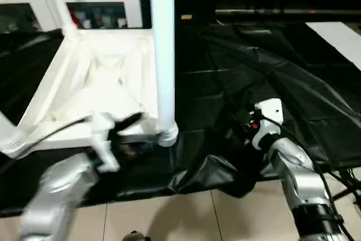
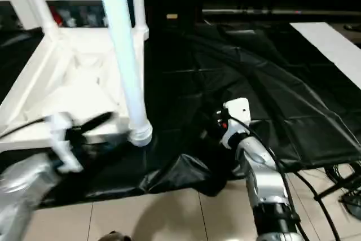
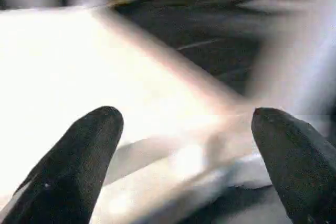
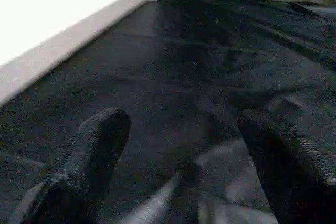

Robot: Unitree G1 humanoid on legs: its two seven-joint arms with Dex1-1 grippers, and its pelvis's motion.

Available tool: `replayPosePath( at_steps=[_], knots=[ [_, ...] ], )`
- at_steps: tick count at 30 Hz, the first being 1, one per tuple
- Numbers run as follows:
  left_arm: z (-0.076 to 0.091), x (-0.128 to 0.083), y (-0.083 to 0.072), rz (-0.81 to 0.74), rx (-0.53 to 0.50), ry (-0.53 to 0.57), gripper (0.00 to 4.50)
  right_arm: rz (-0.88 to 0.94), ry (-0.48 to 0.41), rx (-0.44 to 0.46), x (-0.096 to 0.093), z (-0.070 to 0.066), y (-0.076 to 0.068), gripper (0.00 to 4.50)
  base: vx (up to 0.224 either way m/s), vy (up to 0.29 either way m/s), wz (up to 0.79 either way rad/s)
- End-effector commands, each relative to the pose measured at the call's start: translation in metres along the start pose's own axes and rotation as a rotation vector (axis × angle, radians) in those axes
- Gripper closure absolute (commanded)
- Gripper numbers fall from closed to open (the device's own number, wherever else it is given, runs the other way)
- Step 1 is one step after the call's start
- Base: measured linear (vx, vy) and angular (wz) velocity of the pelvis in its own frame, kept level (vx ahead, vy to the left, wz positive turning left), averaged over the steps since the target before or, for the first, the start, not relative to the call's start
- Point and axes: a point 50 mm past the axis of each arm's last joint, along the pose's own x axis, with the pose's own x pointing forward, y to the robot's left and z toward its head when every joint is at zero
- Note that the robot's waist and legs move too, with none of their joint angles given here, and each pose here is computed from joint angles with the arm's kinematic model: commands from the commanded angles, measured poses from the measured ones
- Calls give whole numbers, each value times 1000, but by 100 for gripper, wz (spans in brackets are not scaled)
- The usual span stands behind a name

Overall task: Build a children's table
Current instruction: Rotate table base

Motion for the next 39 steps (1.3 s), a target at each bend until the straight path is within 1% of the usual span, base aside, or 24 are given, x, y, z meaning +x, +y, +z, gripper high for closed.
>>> replayPosePath(
  at_steps=[1, 2, 3, 4, 5, 6, 7, 9, 11, 14, 15, 17, 21, 26, 28, 29, 31, 32, 33, 35, 38, 39],
  knots=[
    [-2, -6, 9, 128, 33, 1, 3, -32, 4, -14, -3, 1, -2, 64, 0, 0, 0],
    [-1, -7, 9, 160, 28, -21, 3, -40, 4, -11, -3, 1, -1, 64, 0, 0, 0],
    [1, -10, 7, 275, 12, -37, 3, -37, 2, -24, -1, 0, 6, 64, 0, 0, 0],
    [1, -10, 7, 275, 12, -37, 3, -37, 2, -24, -1, 0, 6, 64, 0, 0, 0],
    [-1, -9, 6, 351, -9, -13, 3, -22, 0, -42, 1, -1, 13, 64, 0, 0, 0],
    [-2, -9, 6, 396, -2, -10, 3, -11, 0, -31, 2, -1, 16, 64, 0, 0, 0],
    [0, -8, 6, 422, -6, -41, 3, -3, -5, -23, 4, 0, 18, 64, 0, 0, 0],
    [1, -4, 8, 491, -21, -61, 3, 2, -17, 8, 9, 3, 22, 64, 0, 0, 0],
    [4, 5, 5, 463, -7, -74, 3, 0, -26, -6, 12, 6, 24, 64, -7, -5, 41],
    [7, 14, 1, 417, 4, -76, 3, -13, -35, -24, 13, 9, 23, 64, 8, 4, 54],
    [7, 18, -1, 397, 11, -72, 3, -29, -44, -6, 14, 11, 21, 64, 42, 18, 49],
    [7, 20, -3, 384, 12, -68, 3, -43, -47, 4, 13, 11, 19, 64, 71, 13, 25],
    [7, 26, -8, 369, 25, -60, 3, -71, -48, -9, 13, 11, 14, 64, 89, 35, -6],
    [5, 27, -10, 358, 25, -55, 3, -33, -40, -8, 13, 10, 15, 64, 124, 16, -2],
    [4, 26, -9, 368, 22, -55, 3, 42, -2, -27, 11, 7, 22, 64, 144, 21, 26],
    [4, 26, -9, 368, 22, -55, 3, 42, -2, -27, 11, 7, 22, 64, 145, 29, 43],
    [3, 25, -9, 373, 24, -51, 3, 60, -4, -49, 11, 6, 26, 64, 140, -32, 53],
    [3, 25, -9, 375, 24, -50, 3, 57, -8, -40, 10, 6, 27, 64, 124, -63, 40],
    [3, 24, -9, 377, 23, -50, 3, 49, -10, -8, 10, 5, 26, 64, -14, -123, 10],
    [2, 22, -9, 375, 25, -45, 3, 31, -11, -17, 10, 5, 25, 64, -156, -146, -3],
    [2, 22, -14, 301, 12, -46, 3, 13, -10, -12, 8, 4, 22, 64, 4, -141, 10],
    [1, 23, -17, 241, 22, -37, 3, 4, -11, -8, 7, 4, 21, 64, 82, -111, 9]
  ],
)
